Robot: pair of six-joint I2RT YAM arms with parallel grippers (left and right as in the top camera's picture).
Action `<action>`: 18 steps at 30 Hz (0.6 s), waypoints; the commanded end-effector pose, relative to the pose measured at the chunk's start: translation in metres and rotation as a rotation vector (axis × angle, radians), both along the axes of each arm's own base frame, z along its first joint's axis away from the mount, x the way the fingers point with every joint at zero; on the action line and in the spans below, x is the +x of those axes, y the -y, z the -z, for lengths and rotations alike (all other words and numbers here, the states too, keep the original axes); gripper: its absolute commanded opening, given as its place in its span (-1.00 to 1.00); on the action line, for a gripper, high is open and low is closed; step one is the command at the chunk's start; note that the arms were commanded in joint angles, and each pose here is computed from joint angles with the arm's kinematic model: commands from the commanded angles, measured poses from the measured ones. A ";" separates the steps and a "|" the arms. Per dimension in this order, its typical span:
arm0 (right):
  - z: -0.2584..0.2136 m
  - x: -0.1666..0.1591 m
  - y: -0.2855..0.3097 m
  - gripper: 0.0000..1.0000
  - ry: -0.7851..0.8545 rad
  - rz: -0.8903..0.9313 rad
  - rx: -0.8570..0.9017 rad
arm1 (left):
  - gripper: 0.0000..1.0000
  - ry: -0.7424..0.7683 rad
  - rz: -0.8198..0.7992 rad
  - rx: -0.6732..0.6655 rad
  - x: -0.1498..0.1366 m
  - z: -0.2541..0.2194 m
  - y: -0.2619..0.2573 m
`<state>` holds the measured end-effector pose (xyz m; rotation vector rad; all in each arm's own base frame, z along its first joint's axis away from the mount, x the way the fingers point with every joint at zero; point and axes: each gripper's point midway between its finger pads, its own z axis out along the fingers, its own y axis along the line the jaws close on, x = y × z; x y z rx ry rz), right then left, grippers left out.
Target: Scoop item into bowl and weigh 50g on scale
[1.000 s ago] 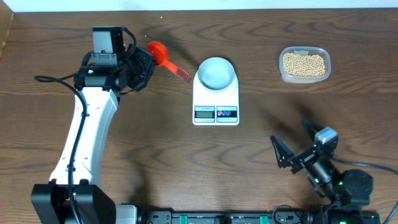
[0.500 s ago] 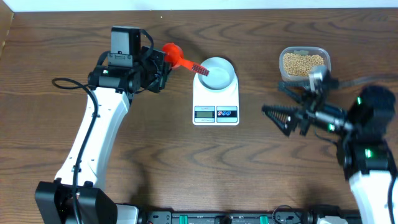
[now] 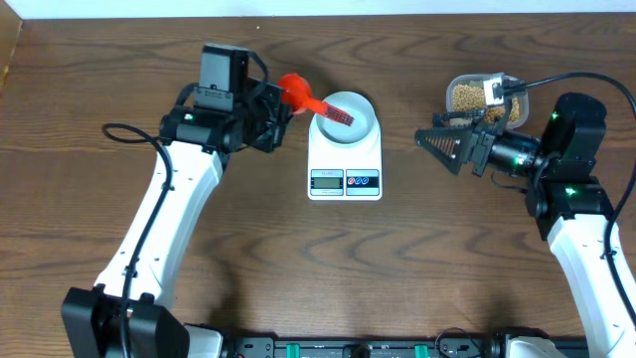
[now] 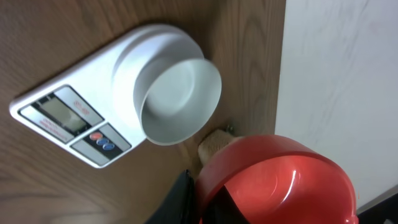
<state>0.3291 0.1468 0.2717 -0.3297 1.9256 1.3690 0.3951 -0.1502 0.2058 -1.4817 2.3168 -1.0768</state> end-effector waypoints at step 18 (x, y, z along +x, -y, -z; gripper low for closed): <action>0.008 -0.001 -0.073 0.34 -0.070 0.064 -0.067 | -0.85 -0.147 -0.004 0.011 -0.034 0.015 0.032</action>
